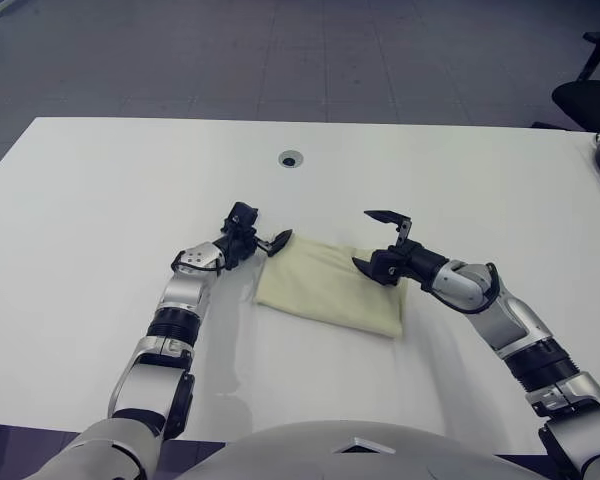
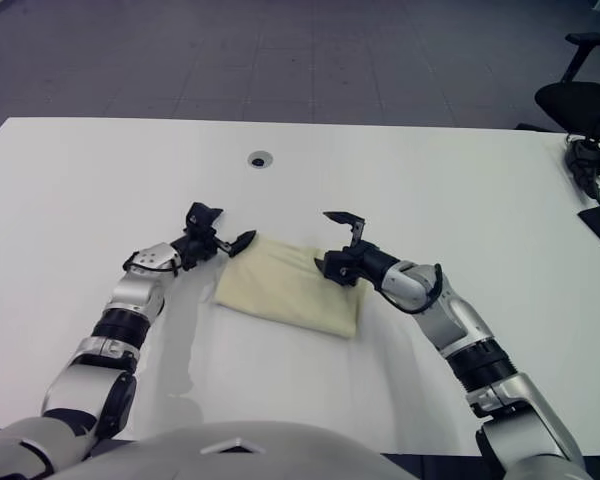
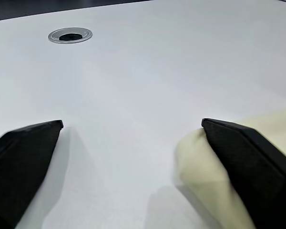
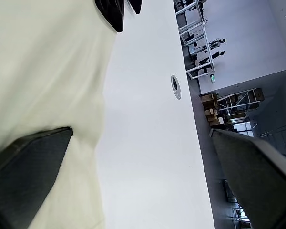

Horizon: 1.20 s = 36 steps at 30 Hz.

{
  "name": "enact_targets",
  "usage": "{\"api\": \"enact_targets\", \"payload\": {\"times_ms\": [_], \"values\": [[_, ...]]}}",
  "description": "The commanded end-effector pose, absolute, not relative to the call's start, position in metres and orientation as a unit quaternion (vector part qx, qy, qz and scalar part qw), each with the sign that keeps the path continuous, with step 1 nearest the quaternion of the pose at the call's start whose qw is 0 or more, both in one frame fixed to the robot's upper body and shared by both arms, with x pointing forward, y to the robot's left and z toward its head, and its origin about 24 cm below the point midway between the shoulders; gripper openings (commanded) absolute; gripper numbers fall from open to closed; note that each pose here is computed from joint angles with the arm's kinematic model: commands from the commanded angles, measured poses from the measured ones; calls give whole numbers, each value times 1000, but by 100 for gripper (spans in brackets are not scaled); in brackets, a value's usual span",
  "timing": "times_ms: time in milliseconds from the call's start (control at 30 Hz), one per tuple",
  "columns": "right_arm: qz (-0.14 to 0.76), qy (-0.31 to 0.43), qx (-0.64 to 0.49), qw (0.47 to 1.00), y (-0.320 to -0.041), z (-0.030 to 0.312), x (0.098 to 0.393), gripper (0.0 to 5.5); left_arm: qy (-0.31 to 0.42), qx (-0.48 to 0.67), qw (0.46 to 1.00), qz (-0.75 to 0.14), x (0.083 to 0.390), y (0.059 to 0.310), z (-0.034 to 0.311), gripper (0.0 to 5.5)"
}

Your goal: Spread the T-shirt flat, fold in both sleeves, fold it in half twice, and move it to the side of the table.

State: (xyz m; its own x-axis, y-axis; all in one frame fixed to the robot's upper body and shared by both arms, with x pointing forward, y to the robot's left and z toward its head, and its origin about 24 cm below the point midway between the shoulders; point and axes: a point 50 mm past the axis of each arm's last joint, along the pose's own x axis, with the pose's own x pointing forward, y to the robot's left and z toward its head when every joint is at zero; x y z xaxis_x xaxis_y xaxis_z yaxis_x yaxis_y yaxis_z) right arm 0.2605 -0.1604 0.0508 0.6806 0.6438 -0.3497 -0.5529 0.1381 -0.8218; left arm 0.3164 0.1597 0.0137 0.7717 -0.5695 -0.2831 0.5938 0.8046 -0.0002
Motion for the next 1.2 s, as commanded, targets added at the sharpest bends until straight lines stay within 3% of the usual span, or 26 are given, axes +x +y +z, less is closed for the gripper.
{"api": "enact_targets", "payload": {"times_ms": [33,733,967,1200], "values": [[455,57,-523,718,-168,6,232,539,194,77,937,-278,308,182,-7,540],[428,80,-512,741,-174,3,239,539,156,-11,965,-211,329,208,20,540],[390,65,-448,802,-173,20,251,539,147,-20,968,-200,332,212,25,540],[317,-2,-289,903,-182,78,271,539,117,-36,973,-196,337,211,40,540]]}}
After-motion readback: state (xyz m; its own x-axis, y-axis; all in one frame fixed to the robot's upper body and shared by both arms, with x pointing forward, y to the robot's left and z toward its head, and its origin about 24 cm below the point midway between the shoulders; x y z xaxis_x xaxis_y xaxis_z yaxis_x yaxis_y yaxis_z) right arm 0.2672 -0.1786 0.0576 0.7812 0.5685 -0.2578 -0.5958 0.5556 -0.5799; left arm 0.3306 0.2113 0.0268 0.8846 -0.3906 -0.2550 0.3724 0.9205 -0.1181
